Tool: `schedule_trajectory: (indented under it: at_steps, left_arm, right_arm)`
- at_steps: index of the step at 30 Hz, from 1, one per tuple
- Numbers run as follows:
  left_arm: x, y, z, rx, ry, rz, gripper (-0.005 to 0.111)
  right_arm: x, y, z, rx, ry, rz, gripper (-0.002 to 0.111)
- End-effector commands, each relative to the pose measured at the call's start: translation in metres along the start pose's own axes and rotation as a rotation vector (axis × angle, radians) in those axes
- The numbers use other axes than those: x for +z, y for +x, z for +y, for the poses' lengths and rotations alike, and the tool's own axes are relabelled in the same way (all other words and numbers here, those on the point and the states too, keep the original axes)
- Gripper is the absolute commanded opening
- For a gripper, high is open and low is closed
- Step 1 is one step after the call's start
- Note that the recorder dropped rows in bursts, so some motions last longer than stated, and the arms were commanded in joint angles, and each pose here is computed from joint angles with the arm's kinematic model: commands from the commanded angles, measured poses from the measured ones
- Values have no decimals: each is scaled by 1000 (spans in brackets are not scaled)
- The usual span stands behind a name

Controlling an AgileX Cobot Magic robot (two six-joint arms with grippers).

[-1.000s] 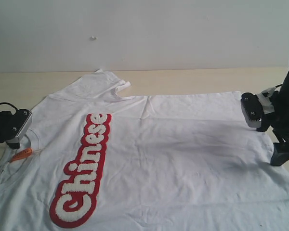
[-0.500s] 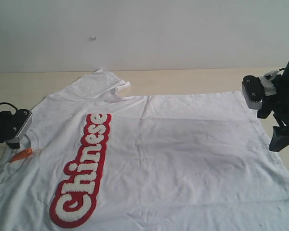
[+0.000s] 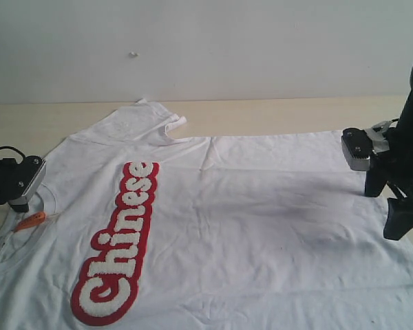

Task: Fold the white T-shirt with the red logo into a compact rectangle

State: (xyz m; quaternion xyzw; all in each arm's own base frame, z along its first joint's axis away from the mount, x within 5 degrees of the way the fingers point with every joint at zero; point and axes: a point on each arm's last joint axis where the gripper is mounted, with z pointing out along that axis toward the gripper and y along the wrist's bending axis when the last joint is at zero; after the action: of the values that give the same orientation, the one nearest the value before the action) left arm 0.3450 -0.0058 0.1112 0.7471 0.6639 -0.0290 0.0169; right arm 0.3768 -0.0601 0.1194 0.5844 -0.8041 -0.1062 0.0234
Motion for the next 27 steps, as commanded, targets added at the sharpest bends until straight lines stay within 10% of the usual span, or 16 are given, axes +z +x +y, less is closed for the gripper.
schedule_trajectory:
  at_steps: [1, 27]
  left_arm:
    - [14, 2, -3, 3, 41, 4, 104]
    - [14, 2, -3, 3, 41, 4, 104]
  right_arm:
    - [11, 3, -10, -9, 57, 22, 105]
    - [-9, -2, -18, -84, 232, -20, 105]
